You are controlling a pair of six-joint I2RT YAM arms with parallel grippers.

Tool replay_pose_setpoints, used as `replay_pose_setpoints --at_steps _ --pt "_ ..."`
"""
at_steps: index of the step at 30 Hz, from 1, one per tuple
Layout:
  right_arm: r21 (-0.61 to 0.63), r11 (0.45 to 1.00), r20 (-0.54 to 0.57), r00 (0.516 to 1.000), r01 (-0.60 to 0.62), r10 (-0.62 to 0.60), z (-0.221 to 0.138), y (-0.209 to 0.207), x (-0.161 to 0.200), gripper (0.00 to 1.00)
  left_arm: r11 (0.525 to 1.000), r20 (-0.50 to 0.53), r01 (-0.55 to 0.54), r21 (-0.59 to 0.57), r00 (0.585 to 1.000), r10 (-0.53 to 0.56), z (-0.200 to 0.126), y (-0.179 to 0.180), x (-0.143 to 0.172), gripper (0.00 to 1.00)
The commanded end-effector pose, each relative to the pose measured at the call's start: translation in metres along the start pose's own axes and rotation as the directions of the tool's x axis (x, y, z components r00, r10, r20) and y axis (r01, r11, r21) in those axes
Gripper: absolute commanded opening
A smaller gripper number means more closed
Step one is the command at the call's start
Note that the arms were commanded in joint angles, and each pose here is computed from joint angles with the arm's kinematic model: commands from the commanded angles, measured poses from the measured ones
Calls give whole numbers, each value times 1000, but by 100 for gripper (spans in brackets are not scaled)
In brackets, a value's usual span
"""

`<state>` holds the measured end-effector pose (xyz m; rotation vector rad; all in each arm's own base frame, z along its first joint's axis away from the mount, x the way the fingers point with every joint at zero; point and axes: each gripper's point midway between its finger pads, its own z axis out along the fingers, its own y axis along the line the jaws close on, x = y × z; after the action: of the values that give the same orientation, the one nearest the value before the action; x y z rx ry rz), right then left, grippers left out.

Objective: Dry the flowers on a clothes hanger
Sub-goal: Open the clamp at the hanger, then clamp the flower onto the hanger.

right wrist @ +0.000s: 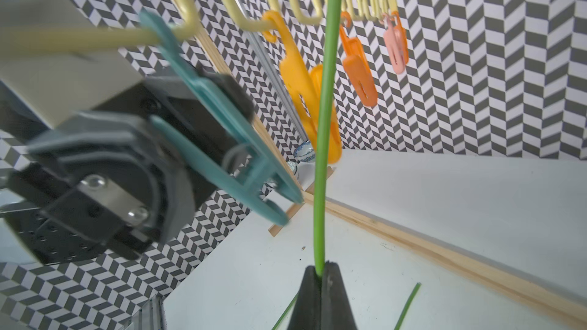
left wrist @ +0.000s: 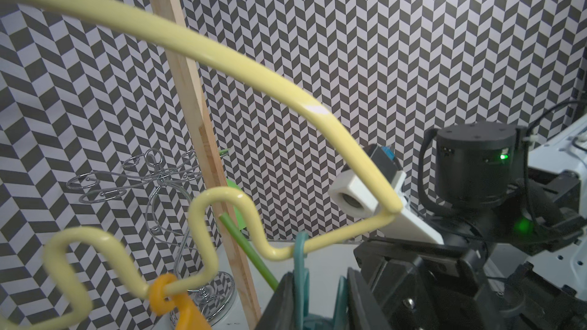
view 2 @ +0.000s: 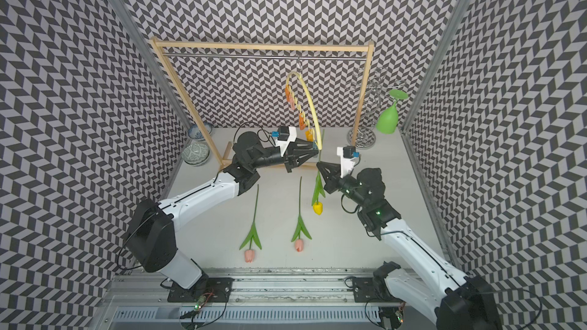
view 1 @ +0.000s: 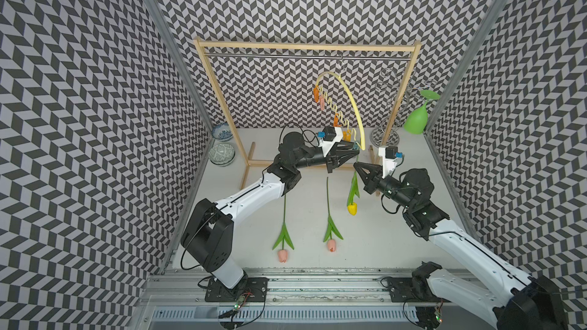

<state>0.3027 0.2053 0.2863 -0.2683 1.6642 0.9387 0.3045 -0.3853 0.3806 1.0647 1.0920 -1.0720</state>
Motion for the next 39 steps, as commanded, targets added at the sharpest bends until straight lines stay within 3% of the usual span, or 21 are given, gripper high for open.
replay_pose_setpoints --at_steps 1,7,14,22,30,39 --pt "-11 994 161 981 -110 110 -14 -3 -12 0 999 55 28 -41 998 -25 4 6 -19 28" --pt "-133 978 264 945 -162 192 -33 12 -15 0 994 102 71 -85 993 -62 2 10 -27 28" --pt "-206 969 192 965 -137 178 -18 34 -28 0 993 111 93 -71 990 -85 6 2 -27 28" --pt "-230 964 165 971 -135 175 -3 42 -39 0 993 110 111 -48 988 -106 9 -8 -24 27" --pt "-211 968 239 953 -134 184 -13 38 -43 0 991 129 125 -53 985 -117 9 -8 -25 23" --pt "-251 960 249 950 -126 190 -14 46 -47 0 988 153 149 -40 978 -142 11 -8 -23 21"
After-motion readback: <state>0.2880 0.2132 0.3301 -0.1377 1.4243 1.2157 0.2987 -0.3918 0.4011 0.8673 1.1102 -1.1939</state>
